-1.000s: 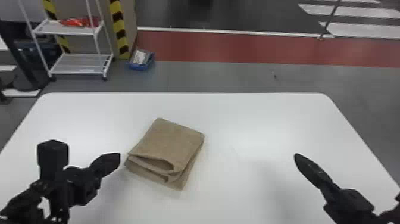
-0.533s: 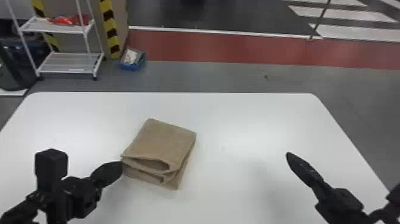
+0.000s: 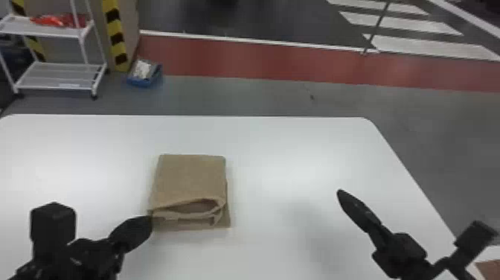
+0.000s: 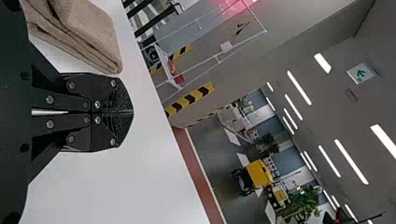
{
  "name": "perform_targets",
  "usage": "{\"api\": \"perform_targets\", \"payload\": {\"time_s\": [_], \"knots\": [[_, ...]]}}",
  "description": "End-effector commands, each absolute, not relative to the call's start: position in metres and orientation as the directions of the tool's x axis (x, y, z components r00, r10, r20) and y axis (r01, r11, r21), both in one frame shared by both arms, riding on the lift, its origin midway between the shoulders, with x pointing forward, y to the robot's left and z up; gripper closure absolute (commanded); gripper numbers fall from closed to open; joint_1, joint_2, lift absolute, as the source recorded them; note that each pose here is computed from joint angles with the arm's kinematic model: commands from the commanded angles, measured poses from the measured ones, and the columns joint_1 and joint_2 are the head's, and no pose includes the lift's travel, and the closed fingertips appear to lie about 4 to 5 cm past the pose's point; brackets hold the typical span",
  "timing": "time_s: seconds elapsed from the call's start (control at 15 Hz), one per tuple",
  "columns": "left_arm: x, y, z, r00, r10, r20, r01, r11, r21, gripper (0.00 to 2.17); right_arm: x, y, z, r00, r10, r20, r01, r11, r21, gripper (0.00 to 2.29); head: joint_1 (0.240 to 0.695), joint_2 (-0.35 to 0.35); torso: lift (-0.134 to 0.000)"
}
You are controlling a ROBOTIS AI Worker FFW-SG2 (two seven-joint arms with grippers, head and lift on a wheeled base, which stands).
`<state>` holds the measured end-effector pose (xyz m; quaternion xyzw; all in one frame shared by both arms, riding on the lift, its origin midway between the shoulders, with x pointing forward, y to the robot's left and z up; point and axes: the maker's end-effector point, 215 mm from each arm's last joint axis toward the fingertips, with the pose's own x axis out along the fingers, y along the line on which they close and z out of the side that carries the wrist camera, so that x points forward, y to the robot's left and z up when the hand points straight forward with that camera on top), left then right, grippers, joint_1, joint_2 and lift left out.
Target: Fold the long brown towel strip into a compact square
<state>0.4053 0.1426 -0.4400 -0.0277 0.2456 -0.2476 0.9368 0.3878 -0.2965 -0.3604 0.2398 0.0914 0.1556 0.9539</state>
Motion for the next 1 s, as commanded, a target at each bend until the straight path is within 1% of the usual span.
{"api": "perform_targets", "payload": {"time_s": [0.0, 0.13, 0.27, 0.4, 0.47, 0.67, 0.73, 0.8, 0.93], "knots": [[0.397, 0.125, -0.441, 0.741, -0.502, -0.446, 0.468, 0.863, -0.193, 1.79, 0.386, -0.298, -0.360, 0.936, 0.340, -0.094, -0.253, 0.833, 0.492, 1.77, 0.695, -0.214, -0.124], [0.393, 0.117, -0.442, 0.737, -0.508, -0.446, 0.473, 0.859, -0.198, 1.79, 0.384, -0.302, -0.360, 0.937, 0.338, -0.091, -0.251, 0.830, 0.499, 1.77, 0.695, -0.235, -0.124], [0.394, 0.118, -0.436, 0.746, -0.501, -0.438, 0.468, 0.863, -0.191, 1.79, 0.381, -0.308, -0.359, 0.940, 0.330, -0.090, -0.245, 0.832, 0.498, 1.77, 0.695, -0.260, -0.124], [0.400, 0.129, -0.424, 0.768, -0.483, -0.420, 0.455, 0.873, -0.173, 1.79, 0.381, -0.310, -0.358, 0.941, 0.326, -0.090, -0.242, 0.835, 0.493, 1.77, 0.695, -0.270, -0.124], [0.404, 0.137, -0.415, 0.784, -0.468, -0.408, 0.444, 0.882, -0.159, 1.75, 0.384, -0.311, -0.357, 0.941, 0.325, -0.090, -0.244, 0.841, 0.482, 1.77, 0.695, -0.270, -0.124], [0.419, 0.160, -0.384, 0.835, -0.427, -0.348, 0.414, 0.903, -0.115, 1.42, 0.398, -0.307, -0.353, 0.941, 0.318, -0.117, -0.239, 0.867, 0.437, 1.76, 0.695, -0.243, -0.124], [0.425, 0.165, -0.373, 0.850, -0.414, -0.326, 0.404, 0.909, -0.101, 1.12, 0.407, -0.306, -0.354, 0.941, 0.309, -0.134, -0.228, 0.877, 0.424, 1.76, 0.695, -0.231, -0.124], [0.428, 0.169, -0.369, 0.857, -0.406, -0.318, 0.398, 0.913, -0.094, 1.04, 0.415, -0.303, -0.354, 0.940, 0.308, -0.147, -0.226, 0.884, 0.410, 1.76, 0.695, -0.217, -0.124], [0.439, 0.175, -0.354, 0.876, -0.394, -0.278, 0.389, 0.918, -0.077, 1.04, 0.436, -0.297, -0.355, 0.938, 0.307, -0.160, -0.231, 0.900, 0.370, 1.76, 0.695, -0.195, -0.124]]}}
